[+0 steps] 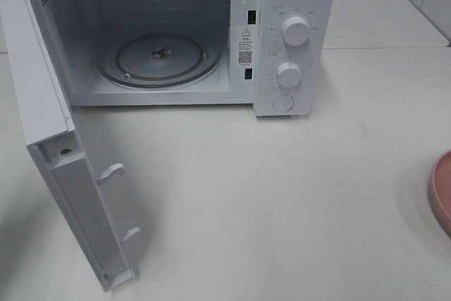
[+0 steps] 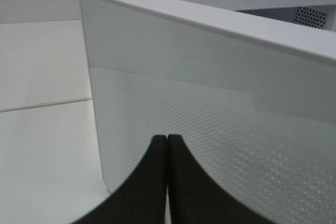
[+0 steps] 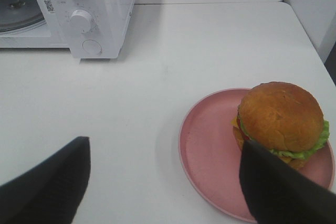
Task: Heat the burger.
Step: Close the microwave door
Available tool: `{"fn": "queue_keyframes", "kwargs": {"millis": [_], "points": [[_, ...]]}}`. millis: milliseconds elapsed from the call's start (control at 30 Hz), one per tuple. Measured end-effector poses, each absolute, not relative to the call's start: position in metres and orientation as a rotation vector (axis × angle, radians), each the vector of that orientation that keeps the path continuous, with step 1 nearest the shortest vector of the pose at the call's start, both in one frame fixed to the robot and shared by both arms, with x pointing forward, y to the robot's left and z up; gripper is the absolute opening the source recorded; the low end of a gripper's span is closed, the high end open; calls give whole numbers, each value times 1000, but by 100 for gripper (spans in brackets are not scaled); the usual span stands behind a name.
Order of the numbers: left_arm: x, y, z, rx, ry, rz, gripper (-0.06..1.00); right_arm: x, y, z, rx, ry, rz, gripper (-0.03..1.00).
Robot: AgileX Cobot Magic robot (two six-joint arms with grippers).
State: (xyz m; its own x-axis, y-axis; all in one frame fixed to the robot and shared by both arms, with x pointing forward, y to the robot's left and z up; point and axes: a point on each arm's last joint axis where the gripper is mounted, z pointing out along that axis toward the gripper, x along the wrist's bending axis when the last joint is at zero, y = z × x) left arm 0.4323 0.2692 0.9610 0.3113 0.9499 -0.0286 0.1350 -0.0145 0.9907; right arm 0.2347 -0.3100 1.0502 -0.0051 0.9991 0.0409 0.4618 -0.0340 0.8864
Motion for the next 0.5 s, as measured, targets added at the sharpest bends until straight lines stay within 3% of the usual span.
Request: {"fn": "queue_keyframes", "kwargs": {"millis": [500], "points": [[448, 234, 938, 1484, 1084, 741, 0, 235, -310, 1050, 1579, 1548, 984, 76]]}}
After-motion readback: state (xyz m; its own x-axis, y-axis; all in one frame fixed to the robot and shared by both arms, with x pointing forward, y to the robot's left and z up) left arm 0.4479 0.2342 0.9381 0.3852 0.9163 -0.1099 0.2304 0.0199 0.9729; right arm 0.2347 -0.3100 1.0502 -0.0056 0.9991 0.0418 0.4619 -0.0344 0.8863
